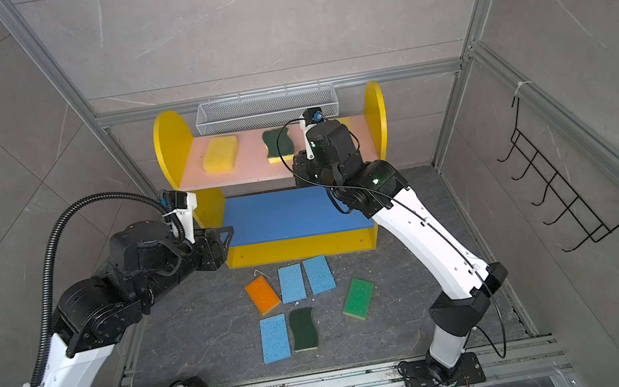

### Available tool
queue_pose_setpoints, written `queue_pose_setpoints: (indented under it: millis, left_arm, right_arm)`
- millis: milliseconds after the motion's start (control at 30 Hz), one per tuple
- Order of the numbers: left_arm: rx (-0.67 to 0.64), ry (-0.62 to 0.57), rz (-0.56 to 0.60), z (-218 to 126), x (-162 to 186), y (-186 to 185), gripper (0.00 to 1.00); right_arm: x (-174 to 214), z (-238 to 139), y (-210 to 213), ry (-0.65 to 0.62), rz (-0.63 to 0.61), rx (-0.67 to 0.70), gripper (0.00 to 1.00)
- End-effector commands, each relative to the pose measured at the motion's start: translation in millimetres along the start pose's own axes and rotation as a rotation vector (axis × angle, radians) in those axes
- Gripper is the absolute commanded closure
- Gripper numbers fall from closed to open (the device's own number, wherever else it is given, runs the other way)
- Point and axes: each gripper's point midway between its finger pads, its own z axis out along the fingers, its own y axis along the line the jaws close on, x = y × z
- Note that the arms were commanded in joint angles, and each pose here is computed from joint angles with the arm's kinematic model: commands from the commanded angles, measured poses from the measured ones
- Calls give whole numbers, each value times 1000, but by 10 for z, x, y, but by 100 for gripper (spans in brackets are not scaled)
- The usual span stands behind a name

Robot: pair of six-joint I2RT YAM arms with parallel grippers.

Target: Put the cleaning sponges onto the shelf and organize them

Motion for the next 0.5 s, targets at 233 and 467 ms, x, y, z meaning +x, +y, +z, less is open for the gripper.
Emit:
queue_pose_setpoints:
  millis: [233,467]
  left_arm:
    - [30,-89,-5,-292,-127,42,47]
    - [26,-98,-1,-311,-147,52,47]
  right_arm:
    - [-80,307,-169,-20,-52,92,83]
    - [-10,491,-298,13,-44,120,84]
